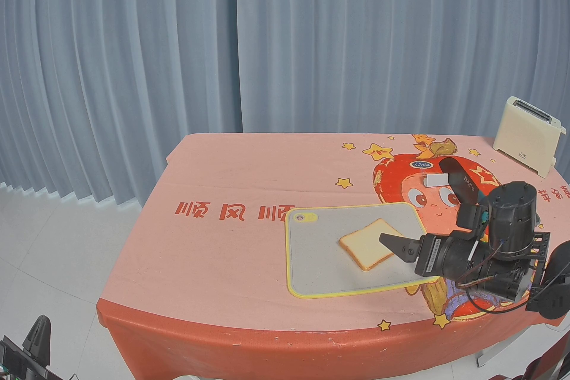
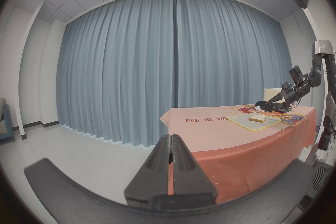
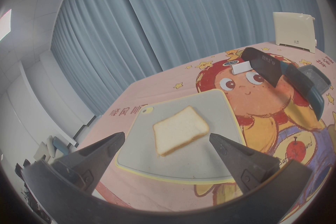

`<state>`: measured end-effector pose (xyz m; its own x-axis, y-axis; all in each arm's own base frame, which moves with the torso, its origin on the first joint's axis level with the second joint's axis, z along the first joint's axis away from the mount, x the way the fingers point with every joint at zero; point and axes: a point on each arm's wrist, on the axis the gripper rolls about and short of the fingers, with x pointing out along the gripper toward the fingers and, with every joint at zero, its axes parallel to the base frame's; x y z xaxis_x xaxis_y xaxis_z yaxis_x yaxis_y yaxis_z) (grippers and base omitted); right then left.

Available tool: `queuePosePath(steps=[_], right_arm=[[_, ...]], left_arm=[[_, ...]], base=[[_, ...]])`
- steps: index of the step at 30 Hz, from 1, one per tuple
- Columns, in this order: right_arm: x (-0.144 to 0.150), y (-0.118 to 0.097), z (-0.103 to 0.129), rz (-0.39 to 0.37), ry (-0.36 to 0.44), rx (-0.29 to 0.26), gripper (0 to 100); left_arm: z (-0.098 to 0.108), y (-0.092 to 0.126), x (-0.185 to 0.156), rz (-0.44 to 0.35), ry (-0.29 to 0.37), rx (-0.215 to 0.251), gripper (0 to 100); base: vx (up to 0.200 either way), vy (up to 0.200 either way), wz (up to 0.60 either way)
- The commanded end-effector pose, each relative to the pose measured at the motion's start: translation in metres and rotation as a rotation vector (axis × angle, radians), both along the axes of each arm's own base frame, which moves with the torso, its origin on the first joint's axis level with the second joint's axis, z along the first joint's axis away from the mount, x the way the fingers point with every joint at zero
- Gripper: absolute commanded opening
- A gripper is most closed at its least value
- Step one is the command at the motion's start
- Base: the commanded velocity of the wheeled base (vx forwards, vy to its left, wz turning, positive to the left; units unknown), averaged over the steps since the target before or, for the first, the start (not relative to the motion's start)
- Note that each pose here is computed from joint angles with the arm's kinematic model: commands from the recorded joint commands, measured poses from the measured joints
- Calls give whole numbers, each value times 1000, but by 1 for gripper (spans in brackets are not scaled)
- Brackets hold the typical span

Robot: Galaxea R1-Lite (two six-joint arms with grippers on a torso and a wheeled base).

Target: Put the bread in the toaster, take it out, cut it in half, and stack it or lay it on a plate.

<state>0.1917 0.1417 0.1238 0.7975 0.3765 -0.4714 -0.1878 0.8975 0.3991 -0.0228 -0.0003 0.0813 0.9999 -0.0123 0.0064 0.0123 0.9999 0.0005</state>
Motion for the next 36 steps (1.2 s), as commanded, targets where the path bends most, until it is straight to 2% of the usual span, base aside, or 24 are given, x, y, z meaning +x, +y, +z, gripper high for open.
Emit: queuePosePath(steps=[1, 6, 13, 20, 36], right_arm=[[-5, -5, 24, -1, -78, 57, 100], [-8, -5, 29, 7, -96, 72, 100], [-21, -14, 50, 24, -176, 99, 100], [-25, -16, 56, 54, -161, 104, 100], [-25, -15, 55, 65, -156, 102, 100]], left_arm=[[-5, 0, 1, 0, 8, 1, 0], [-5, 0, 1, 0, 8, 1, 0], [-5, 0, 1, 0, 8, 0, 0], [-5, 0, 1, 0, 5, 1, 0], [-4, 0, 0, 0, 0, 1, 0]], base=[[0, 0, 0], [0, 0, 0], [0, 0, 0], [0, 0, 0], [0, 0, 0]])
